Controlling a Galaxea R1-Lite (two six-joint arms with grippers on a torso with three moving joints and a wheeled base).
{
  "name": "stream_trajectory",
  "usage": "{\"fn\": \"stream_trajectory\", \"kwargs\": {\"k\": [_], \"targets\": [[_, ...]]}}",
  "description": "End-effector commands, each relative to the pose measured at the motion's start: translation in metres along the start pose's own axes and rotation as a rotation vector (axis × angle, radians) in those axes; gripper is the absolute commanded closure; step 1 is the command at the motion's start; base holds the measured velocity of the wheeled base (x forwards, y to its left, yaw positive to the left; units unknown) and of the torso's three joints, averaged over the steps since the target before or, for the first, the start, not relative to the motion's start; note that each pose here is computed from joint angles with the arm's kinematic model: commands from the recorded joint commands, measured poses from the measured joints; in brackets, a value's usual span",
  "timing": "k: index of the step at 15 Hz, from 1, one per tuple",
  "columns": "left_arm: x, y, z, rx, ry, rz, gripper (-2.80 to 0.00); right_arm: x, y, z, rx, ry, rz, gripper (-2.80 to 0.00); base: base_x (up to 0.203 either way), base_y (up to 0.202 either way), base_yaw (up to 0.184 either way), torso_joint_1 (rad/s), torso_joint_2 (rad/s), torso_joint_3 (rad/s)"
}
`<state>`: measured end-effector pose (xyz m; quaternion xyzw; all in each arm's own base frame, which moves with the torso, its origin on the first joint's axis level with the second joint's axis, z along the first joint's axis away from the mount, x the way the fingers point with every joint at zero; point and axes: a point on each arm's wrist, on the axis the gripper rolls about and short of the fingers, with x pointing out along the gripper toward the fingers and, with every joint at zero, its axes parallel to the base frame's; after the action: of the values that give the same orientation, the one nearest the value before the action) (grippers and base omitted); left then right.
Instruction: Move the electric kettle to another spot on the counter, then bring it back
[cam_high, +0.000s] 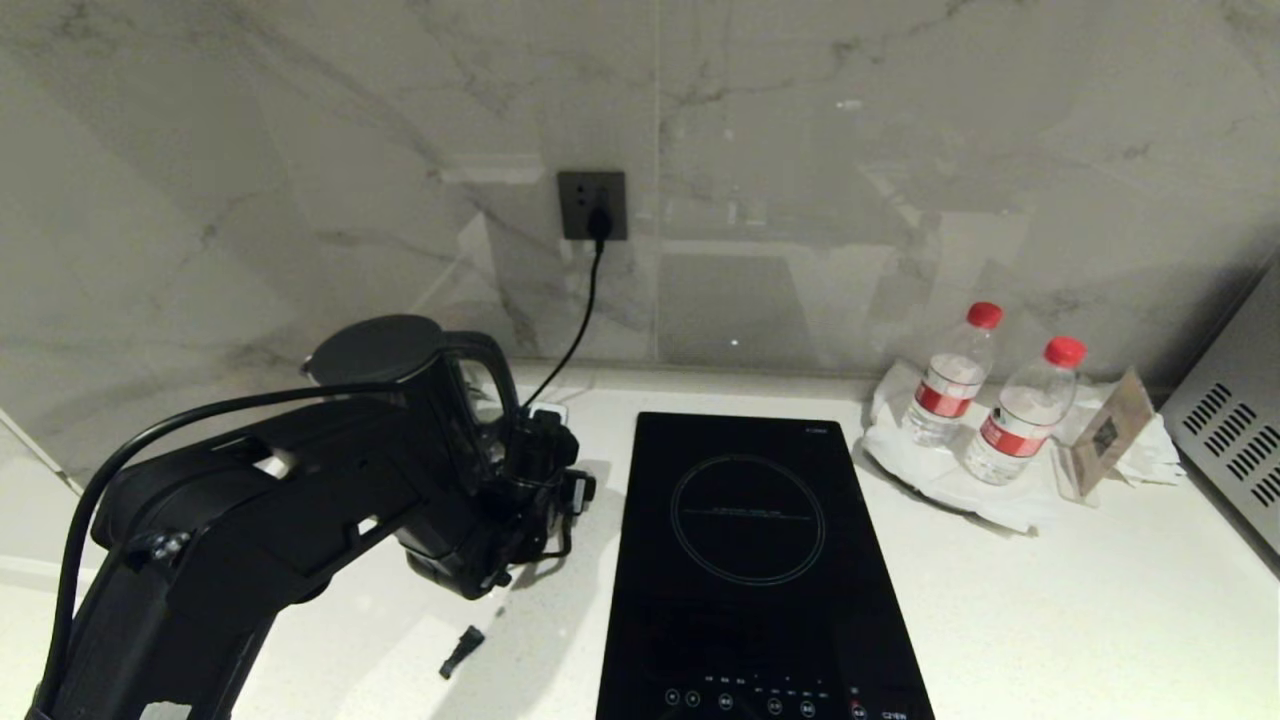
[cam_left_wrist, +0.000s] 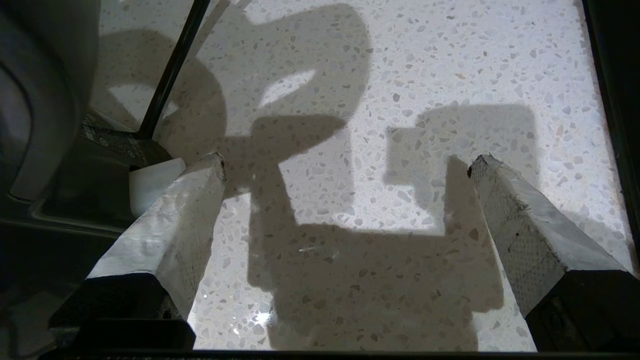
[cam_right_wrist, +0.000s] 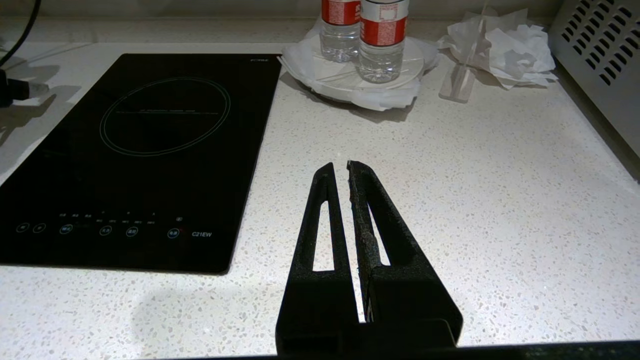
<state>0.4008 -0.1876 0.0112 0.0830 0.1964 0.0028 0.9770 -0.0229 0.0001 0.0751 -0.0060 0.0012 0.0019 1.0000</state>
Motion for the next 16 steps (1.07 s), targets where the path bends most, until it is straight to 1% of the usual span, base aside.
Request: {"fn": "stream_trajectory", "kwargs": {"k": [1,8,9,12,14,16], "targets": [[0.000,0.000,-0.001,-0.001,0.000,0.005,-2.80,0.000,0.000,0.000,0.000,0.001,0.001,0.00,0.000,0.000,0.000,0.000,0.00,0.000],[0.001,0.002,-0.007,0.004,0.018,0.009,-2.80,0.000,0.000,0.000,0.000,0.001,0.001,0.00,0.000,0.000,0.000,0.000,0.00,0.000],[0.002,0.002,-0.012,0.010,0.031,0.010,-2.80,0.000,0.000,0.000,0.000,0.002,0.001,0.00,0.000,0.000,0.000,0.000,0.00,0.000],[0.001,0.002,-0.010,0.005,0.025,0.010,-2.80,0.000,0.000,0.000,0.000,0.001,0.001,0.00,0.000,0.000,0.000,0.000,0.00,0.000],[-0.013,0.005,-0.001,-0.024,0.014,0.000,-2.80,0.000,0.000,0.000,0.000,0.001,0.001,0.00,0.000,0.000,0.000,0.000,0.00,0.000],[-0.029,0.005,0.000,-0.037,0.014,-0.021,-2.80,0.000,0.000,0.000,0.000,0.002,0.000,0.00,0.000,0.000,0.000,0.000,0.00,0.000]]}}
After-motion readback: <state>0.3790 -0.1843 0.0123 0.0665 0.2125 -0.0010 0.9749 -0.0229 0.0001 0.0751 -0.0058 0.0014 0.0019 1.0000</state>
